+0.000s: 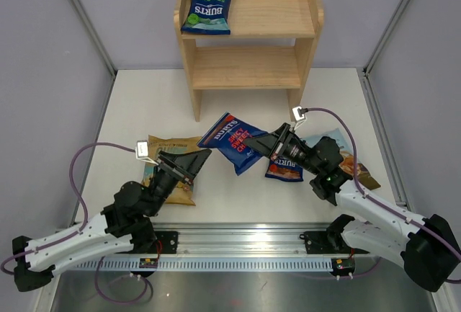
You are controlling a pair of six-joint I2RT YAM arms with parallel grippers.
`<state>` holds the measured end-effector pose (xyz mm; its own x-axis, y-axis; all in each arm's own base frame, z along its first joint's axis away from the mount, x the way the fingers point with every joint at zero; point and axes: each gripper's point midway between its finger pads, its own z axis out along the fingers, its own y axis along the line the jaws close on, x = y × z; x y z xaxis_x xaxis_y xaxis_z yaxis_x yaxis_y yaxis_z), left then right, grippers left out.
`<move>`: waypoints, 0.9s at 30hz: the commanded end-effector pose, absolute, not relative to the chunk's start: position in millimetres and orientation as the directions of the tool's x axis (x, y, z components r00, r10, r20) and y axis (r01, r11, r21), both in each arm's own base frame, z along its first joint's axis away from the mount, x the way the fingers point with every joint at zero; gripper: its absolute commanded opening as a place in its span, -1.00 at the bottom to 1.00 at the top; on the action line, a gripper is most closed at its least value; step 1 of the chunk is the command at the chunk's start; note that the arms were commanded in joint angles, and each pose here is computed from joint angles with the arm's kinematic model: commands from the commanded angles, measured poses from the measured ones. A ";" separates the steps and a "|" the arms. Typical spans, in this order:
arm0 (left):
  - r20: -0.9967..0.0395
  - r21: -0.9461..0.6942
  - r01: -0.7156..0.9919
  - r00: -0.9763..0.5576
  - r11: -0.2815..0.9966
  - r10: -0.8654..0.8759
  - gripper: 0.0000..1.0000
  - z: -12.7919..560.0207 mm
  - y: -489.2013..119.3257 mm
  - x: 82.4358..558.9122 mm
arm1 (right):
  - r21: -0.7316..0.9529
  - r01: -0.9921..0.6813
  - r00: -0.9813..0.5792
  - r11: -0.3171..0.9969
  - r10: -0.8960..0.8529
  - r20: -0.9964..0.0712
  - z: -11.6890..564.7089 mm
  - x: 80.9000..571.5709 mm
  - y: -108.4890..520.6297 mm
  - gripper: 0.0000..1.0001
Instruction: Place and organize the chips bags onto the shelf
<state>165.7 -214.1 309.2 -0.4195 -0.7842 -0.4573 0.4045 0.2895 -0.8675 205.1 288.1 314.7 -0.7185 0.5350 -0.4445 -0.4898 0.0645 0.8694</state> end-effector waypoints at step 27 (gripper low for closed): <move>-0.103 -0.901 0.423 -0.431 -0.100 -0.896 0.75 363.2 -205.4 165.8 | 0.653 -0.756 -0.606 -0.043 0.423 -0.673 357.4 157.2 287.0 -0.81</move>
